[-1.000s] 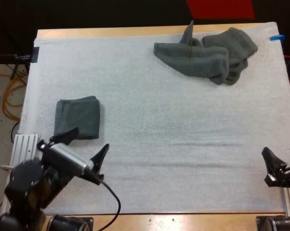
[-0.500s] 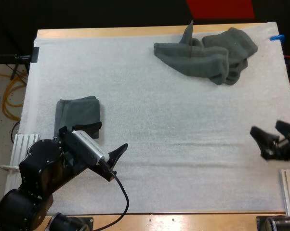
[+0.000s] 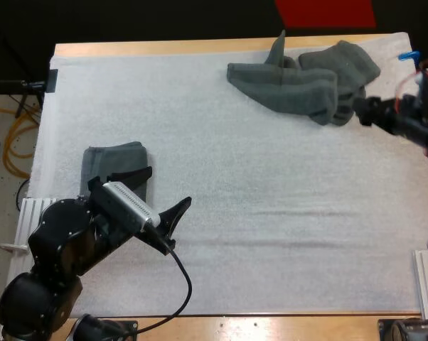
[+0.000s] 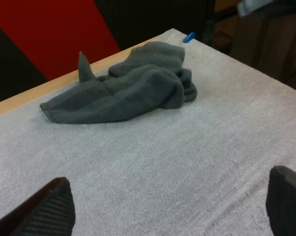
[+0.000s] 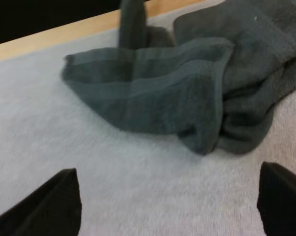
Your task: Pick towel from pile fold and stack
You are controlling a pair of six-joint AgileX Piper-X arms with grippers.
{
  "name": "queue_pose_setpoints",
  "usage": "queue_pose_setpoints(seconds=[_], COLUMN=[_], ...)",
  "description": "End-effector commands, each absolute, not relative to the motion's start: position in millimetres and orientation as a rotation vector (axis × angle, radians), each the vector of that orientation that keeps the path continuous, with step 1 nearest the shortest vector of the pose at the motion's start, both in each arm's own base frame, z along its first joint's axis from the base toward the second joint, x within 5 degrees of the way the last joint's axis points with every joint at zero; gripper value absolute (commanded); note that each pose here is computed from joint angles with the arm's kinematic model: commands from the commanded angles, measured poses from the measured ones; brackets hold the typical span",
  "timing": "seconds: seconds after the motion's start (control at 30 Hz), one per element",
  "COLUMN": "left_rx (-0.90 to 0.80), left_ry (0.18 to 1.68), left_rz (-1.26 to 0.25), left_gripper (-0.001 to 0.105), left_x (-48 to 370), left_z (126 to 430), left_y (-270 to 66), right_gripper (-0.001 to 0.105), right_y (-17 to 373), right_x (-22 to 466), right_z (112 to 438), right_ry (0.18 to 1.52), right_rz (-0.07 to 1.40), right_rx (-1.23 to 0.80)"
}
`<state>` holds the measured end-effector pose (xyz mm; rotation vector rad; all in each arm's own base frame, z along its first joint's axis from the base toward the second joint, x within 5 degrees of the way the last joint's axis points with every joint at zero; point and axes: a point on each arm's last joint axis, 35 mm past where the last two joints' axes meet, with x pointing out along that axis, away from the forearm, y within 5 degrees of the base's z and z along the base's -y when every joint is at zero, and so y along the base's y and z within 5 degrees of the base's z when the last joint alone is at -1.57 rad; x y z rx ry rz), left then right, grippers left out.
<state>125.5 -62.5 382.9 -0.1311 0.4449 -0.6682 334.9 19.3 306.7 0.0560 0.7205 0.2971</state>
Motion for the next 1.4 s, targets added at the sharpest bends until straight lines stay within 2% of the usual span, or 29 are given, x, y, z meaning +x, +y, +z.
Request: queue_pose_setpoints(seconds=[0.0,0.3,0.7,0.73,0.77,0.83,0.87,0.93,1.03,1.13,1.37], left_rx=[-0.14,-0.139,-0.142,-0.151,-0.168,-0.19,-0.198,-0.207,-0.207,-0.206,-0.206], left_ry=[0.43,0.472,0.477,0.48,0.485,0.486,0.483,0.477,0.475,0.478,0.479], left_rz=[-0.669,-0.669,-0.671,-0.669,-0.665,-0.66,-0.659,-0.659,-0.659,-0.659,-0.658], left_gripper=[0.076,0.076,0.076,0.076,0.076,0.076,0.076,0.076,0.076,0.076,0.076], left_x=[127,137,138,138,138,138,138,139,139,139,139], left_z=[386,380,380,380,380,380,381,382,382,382,382], left_y=[-64,-68,-68,-68,-68,-68,-68,-69,-69,-69,-69], right_gripper=[0.071,0.071,0.07,0.067,0.059,0.035,0.019,0.001,0.001,0.001,0.001], right_y=[20,29,51,52,53,53,54,54,55,59,64], right_x=[350,440,497,499,500,500,500,501,501,497,455], right_z=[302,224,143,139,136,135,136,144,166,203,337], right_ry=[0.719,0.878,0.988,1.002,1.018,1.039,1.046,1.044,1.004,0.922,0.628], right_rz=[0.282,0.18,0.192,0.191,0.181,0.148,0.14,0.142,0.165,0.206,0.263], right_rx=[0.076,0.062,0.044,0.042,0.034,0.012,0.003,-0.001,-0.025,-0.09,-0.238])
